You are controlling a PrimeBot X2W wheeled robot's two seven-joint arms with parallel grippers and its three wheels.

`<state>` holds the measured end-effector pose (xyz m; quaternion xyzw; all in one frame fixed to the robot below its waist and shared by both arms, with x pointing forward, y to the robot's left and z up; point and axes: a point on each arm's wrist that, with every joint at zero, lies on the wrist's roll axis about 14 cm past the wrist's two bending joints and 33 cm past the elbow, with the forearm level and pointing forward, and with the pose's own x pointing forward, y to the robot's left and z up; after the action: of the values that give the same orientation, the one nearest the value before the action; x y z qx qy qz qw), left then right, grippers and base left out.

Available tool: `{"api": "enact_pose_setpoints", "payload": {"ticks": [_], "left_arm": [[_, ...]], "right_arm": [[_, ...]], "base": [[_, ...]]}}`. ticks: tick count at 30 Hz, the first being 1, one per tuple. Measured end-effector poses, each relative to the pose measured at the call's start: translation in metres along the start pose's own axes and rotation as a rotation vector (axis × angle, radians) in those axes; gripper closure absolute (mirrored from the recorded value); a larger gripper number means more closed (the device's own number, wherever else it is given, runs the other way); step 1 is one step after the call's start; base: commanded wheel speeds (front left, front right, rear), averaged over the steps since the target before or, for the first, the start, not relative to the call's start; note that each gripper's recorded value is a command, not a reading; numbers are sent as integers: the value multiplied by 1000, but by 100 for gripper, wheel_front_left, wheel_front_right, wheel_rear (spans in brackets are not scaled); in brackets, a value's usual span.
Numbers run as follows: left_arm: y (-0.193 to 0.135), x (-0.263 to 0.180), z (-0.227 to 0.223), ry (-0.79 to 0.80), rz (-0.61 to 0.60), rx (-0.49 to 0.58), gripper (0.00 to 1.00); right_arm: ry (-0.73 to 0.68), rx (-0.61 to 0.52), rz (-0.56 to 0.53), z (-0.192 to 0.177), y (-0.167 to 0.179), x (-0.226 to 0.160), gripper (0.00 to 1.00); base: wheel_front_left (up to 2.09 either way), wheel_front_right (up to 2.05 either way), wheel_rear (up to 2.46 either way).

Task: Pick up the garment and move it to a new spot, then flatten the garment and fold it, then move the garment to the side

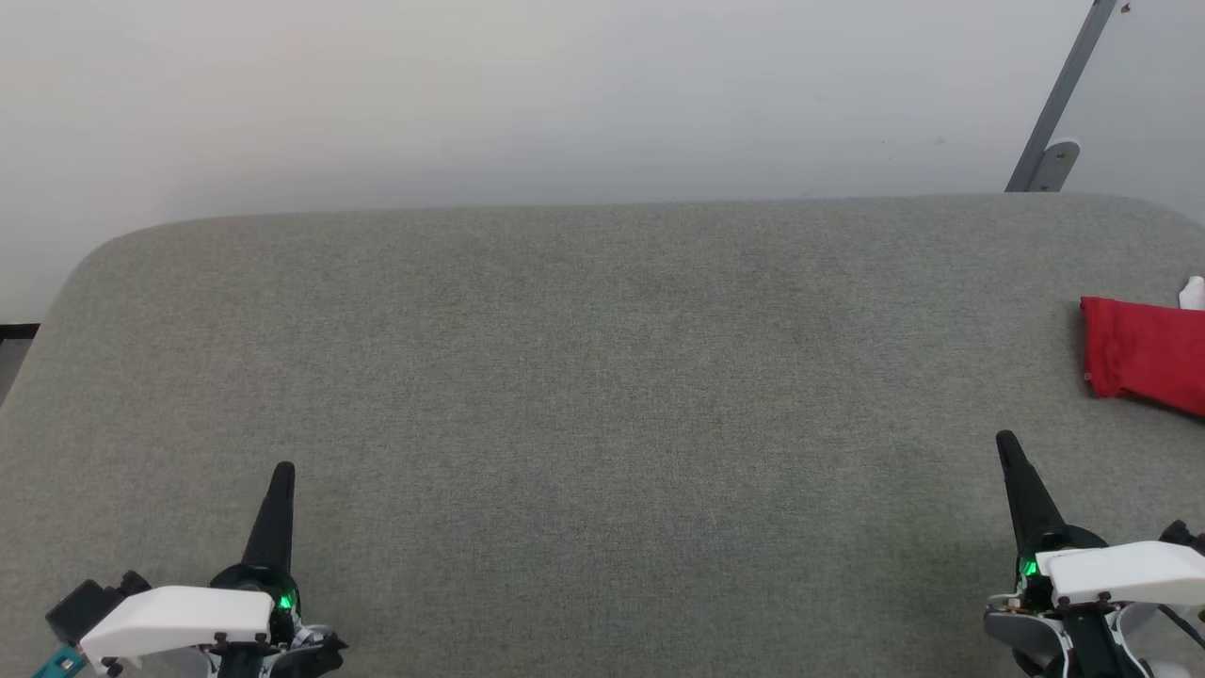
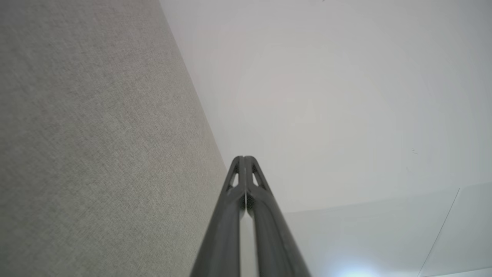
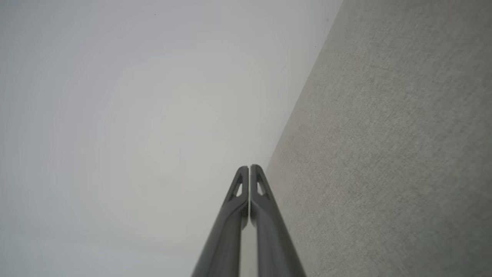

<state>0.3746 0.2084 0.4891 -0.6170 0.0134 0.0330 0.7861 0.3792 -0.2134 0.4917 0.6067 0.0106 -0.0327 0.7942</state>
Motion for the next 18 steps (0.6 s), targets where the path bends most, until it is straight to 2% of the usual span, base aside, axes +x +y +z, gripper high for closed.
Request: {"api": "enact_pose_setpoints", "payload": {"ticks": [18], "left_arm": [[-9,7,-2,14,-27,-127,100]], "right_arm": [[16,141,28,-5,9,5,100]], "base": [[0,0,0]]}}
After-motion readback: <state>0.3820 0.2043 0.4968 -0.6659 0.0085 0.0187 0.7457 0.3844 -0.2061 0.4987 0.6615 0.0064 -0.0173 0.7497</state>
